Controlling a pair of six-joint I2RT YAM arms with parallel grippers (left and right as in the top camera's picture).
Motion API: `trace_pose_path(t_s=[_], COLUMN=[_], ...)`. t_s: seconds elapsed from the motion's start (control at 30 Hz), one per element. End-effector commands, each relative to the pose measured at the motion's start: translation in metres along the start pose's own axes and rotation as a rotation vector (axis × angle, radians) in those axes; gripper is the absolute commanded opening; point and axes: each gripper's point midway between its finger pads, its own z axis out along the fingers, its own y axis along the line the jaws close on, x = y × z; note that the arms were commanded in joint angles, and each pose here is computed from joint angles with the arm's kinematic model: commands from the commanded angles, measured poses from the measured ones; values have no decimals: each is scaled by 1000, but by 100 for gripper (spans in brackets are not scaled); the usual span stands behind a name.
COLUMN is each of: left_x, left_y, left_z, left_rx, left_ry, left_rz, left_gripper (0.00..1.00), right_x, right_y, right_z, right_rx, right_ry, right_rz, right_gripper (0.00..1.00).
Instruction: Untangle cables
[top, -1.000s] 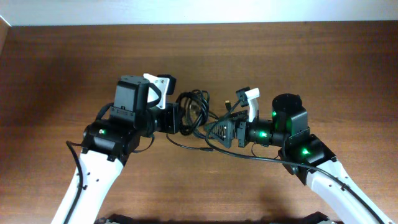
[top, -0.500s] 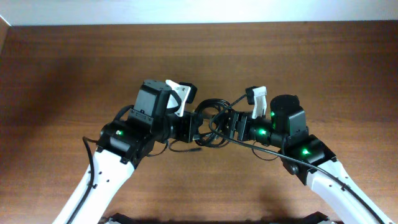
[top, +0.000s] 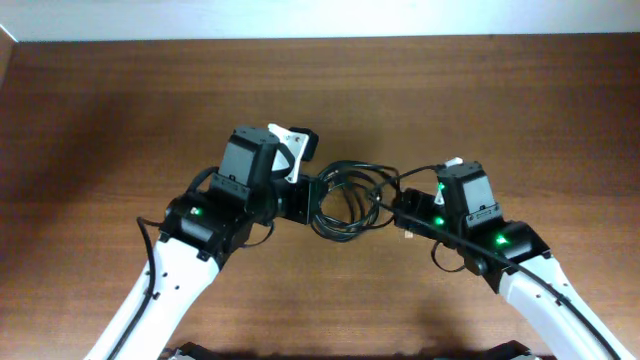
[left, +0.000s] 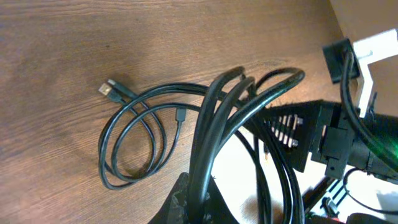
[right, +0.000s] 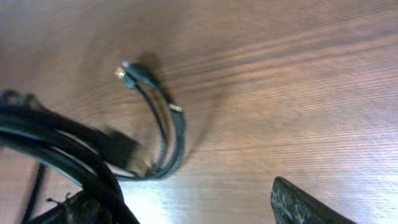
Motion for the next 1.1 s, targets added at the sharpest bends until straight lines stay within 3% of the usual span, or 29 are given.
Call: trace_pose_path(t_s=[0.0,0.27,0.4,0.53,0.67,0.73,0.83,0.87,0.9,0.93,1.0,1.07], left_x=[-17,-22,-14,-13,-2,-3,-4,-6,-8,-10,-5,1], left_y=[25,49,52,54,16,21,24,32,50,73,99,101], left_z=[-12,-19,-19,-19,-17,-17,-17,-17,-19,-24,-33,-33], left_rx=[-76,-135,-154,-168,53,24,6,-42,-148,-281,-439,-444], left_ry=[-74,-97,-57,-51,0,-2,-4,-8,-17,-32,-44,-19], left_rz=[-71,-113,-2,15,265,264,264,263,209,111,-22,-28], left_gripper=[0,0,0,0,0,0,14,56,63,78,89,97], right_x=[-7,-3,-4,8,10,10,10,10,10,10,10,10], right_y=[-32,-62,-17,73,84,84,84,84,84,84,84,84], right_z=[-1,-6,-3,-30,-37,-37,-37,-37,-37,-37,-37,-37], right_rx=[114,218,-18,-549,-628,-627,-627,-627,-627,-627,-627,-627], right_ry=[-27,-3,35,74,76,76,75,76,76,76,76,76], right_rz=[45,95,-39,-384,-426,-425,-426,-425,-425,-425,-425,-425], right_gripper=[77,78,79,84,85,85,85,85,85,85,85,85])
